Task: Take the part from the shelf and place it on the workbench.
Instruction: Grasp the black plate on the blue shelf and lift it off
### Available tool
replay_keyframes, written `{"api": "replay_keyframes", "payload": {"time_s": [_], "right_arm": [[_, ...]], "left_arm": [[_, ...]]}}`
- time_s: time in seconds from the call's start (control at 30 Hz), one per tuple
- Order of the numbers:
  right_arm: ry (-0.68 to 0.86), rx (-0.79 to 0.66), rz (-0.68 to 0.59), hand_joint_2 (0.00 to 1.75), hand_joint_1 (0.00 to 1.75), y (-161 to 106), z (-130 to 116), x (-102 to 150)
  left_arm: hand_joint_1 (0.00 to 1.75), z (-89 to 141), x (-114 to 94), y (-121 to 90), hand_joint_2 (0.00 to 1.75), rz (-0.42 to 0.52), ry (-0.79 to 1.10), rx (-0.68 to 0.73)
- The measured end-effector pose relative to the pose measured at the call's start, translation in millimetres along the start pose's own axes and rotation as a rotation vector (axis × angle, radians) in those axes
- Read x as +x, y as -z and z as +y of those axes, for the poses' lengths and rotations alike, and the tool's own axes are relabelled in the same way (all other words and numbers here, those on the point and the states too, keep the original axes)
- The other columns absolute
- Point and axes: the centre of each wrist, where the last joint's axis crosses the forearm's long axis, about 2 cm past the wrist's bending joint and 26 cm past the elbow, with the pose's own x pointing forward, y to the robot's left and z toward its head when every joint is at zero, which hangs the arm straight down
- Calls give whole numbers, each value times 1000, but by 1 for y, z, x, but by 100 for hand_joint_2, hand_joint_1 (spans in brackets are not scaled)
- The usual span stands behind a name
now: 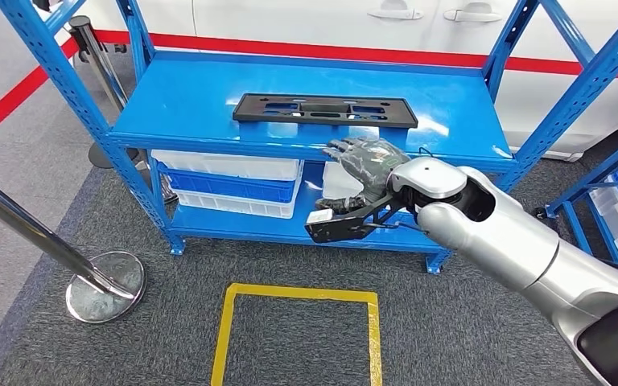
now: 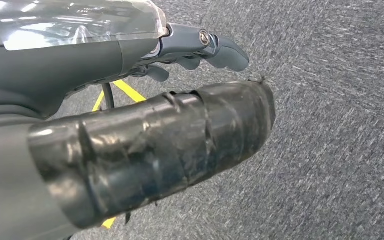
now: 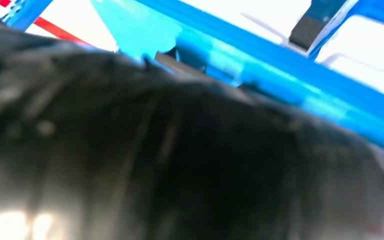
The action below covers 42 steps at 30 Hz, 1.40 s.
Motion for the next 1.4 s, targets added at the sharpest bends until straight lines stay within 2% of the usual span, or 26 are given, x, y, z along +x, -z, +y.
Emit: {"api": "replay_keyframes", "payload": {"time_s": [0.17, 0.5, 1.4], "right_arm": [[-2, 12, -7, 0, 0, 2, 7, 5], [-7, 17, -41, 0, 0, 7, 5, 19], [-8, 24, -46, 0, 0, 9, 4, 15]], "left_arm": [[0, -1, 0, 0, 0, -4, 1, -2], [0, -5, -2, 1, 0, 2, -5, -6], [0, -9, -2, 3, 0, 11, -16, -10]]}}
